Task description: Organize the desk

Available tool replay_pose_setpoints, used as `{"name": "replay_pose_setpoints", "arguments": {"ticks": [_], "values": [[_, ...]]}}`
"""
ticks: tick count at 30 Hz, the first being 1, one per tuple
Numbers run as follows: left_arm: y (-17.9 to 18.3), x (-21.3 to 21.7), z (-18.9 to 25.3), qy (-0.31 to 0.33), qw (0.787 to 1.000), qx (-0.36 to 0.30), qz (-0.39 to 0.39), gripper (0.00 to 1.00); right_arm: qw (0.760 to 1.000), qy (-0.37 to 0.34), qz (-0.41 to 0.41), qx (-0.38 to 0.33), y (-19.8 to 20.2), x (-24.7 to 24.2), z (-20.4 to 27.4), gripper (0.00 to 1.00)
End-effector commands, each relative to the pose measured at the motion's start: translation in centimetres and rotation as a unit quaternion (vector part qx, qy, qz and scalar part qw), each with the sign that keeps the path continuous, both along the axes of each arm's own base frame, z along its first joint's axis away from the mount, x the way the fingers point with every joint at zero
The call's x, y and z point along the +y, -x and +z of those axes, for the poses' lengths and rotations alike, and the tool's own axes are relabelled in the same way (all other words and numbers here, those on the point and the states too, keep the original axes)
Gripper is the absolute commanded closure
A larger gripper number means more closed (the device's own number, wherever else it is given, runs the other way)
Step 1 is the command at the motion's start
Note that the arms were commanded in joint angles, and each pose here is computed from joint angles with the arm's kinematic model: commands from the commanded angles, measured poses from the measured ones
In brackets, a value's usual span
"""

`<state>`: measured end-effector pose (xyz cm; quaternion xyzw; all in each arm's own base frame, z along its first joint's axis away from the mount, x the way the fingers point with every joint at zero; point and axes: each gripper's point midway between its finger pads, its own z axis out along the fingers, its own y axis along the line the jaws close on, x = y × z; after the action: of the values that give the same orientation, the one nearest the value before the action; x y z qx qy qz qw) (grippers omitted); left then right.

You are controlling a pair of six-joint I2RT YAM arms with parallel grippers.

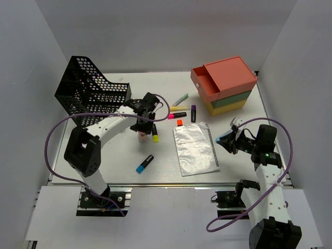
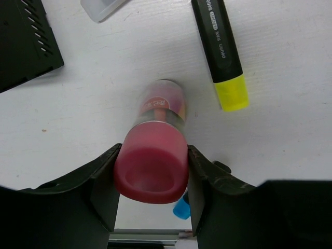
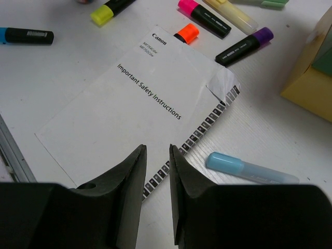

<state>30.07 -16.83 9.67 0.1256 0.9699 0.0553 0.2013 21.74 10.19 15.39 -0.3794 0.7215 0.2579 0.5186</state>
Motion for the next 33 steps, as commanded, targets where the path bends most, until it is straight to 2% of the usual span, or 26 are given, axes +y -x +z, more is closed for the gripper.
{"name": "replay_pose_setpoints", "arguments": {"ticks": [1,2,3,4,6,7,13,17,18,21,22,24,26,27,30,32,33], "values": [[-1.1,-1.7,3.7,0.054,0.997,-0.046,-0.01,0.9,1.0,0.002,0.002,-0.022,-0.4,0.0,0.9,0.7],[-1.2,-2.3,4.6,0.074,0.996,-0.055,-0.017,0.92,1.0,0.003,0.002,-0.023,-0.4,0.1,0.9,0.7],[-0.9,-3.5,6.6,0.119,0.99,-0.066,-0.033,1.0,1.0,0.003,0.001,-0.023,-0.4,0.0,1.0,0.7],[-1.5,-4.5,8.2,0.154,0.983,-0.086,-0.042,1.0,1.0,0.002,0.002,-0.024,-0.4,0.1,1.0,0.7],[-0.5,-7.1,10.8,0.234,0.965,-0.086,-0.084,1.0,1.0,0.002,0.002,-0.025,-0.4,0.0,1.1,0.7],[-1.1,-7.8,13.3,0.266,0.952,-0.116,-0.095,1.0,1.0,0.002,0.002,-0.023,-0.4,0.1,1.0,0.7],[-0.9,-12.7,19.5,0.381,0.899,-0.128,-0.175,1.0,1.0,0.003,0.002,-0.026,-0.4,0.0,1.1,0.7],[-2.9,-15.8,21.2,0.421,0.877,-0.126,-0.195,1.0,1.0,0.002,0.001,-0.026,-0.4,0.0,1.1,0.7],[-3.6,-16.6,22.9,0.437,0.863,-0.148,-0.206,1.0,1.0,0.002,0.001,-0.026,-0.4,0.0,1.1,0.7],[-4.7,-18.3,24.2,0.463,0.841,-0.163,-0.229,1.0,1.0,0.002,0.002,-0.026,-0.3,0.1,1.1,0.7],[-5.3,-18.9,25.9,0.476,0.823,-0.192,-0.243,1.0,1.0,0.003,0.001,-0.027,-0.4,0.0,1.1,0.7],[-6.4,-19.6,27.8,0.491,0.804,-0.226,-0.25,1.0,1.0,0.003,0.002,-0.028,-0.3,0.0,1.1,0.7],[-6.8,-20.0,28.5,0.506,0.798,-0.226,-0.238,1.0,1.0,0.002,0.003,-0.027,-0.3,0.1,1.1,0.7],[-7.7,-20.3,29.8,0.513,0.785,-0.256,-0.235,1.0,1.0,0.003,0.001,-0.027,-0.3,0.0,1.1,0.7],[-8.8,-21.0,32.0,0.525,0.771,-0.294,-0.21,1.0,1.0,0.003,0.003,-0.029,-0.3,0.1,1.2,0.7],[-9.5,-21.1,32.6,0.534,0.765,-0.304,-0.193,1.0,1.0,0.003,0.0,-0.027,-0.4,0.0,1.2,0.7],[-10.6,-20.6,32.6,0.53,0.769,-0.318,-0.162,1.0,1.0,0.003,0.001,-0.029,-0.4,0.0,1.2,0.7]]}}
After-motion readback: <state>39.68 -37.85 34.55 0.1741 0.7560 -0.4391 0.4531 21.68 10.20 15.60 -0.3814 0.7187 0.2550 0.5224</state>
